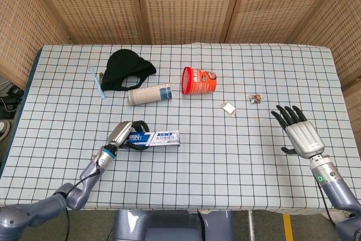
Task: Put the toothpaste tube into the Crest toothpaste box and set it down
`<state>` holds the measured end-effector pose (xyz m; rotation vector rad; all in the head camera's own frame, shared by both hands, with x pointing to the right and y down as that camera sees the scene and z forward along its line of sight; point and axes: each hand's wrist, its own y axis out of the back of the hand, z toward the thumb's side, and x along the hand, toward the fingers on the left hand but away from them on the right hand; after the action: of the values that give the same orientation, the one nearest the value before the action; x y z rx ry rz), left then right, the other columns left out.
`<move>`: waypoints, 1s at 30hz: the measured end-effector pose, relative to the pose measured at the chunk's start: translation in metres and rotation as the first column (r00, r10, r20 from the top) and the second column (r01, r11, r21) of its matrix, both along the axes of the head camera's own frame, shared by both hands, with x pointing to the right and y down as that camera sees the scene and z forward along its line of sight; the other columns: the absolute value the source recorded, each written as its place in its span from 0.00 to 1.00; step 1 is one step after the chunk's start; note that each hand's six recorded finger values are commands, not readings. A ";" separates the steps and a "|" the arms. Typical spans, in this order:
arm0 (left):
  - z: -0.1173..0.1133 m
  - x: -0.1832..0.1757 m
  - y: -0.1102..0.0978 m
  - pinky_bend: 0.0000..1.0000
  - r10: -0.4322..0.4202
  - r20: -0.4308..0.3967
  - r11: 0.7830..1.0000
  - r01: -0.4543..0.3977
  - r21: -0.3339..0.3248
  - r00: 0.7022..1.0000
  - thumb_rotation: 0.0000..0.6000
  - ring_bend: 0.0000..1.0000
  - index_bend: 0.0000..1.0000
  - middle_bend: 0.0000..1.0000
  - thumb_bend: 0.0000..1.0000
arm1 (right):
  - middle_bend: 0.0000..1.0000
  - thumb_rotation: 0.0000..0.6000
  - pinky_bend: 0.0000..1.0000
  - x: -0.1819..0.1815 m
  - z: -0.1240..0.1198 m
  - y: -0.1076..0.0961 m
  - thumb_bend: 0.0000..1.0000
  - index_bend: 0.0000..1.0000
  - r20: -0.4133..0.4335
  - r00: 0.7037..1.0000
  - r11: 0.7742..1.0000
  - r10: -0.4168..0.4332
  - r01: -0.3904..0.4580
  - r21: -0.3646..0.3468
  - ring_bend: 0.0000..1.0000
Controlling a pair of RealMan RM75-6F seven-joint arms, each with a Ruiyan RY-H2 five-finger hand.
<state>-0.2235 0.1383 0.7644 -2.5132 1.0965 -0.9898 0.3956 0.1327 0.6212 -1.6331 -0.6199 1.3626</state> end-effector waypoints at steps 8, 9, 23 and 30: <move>-0.011 0.002 -0.003 0.06 -0.011 -0.051 0.999 0.013 0.041 0.999 1.00 0.05 0.27 0.06 0.06 | 0.05 1.00 0.00 0.002 -0.007 0.001 0.00 0.06 0.018 1.000 1.000 0.005 -0.005 0.014 0.01; -0.015 0.002 -0.004 0.04 -0.013 -0.061 0.999 0.016 0.051 0.998 1.00 0.03 0.25 0.04 0.06 | 0.05 1.00 0.00 0.003 -0.008 0.001 0.00 0.06 0.019 1.000 1.000 0.007 -0.007 0.019 0.00; -0.100 -0.041 -0.015 0.00 -0.014 -0.007 0.967 0.015 0.253 1.000 1.00 0.00 0.00 0.00 0.00 | 0.00 1.00 0.00 0.011 -0.037 0.022 0.00 0.05 0.054 0.996 0.995 0.065 -0.069 0.078 0.00; -0.154 -0.098 0.015 0.00 -0.170 0.219 0.921 0.075 0.383 0.961 1.00 0.00 0.00 0.00 0.00 | 0.00 1.00 0.00 0.012 -0.049 0.049 0.00 0.03 0.127 0.987 0.987 0.101 -0.116 0.115 0.00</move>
<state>-0.3211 0.1532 0.6108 -1.9814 1.2411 -0.9877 0.4075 0.1815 0.5718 -1.6110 -0.8593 1.2832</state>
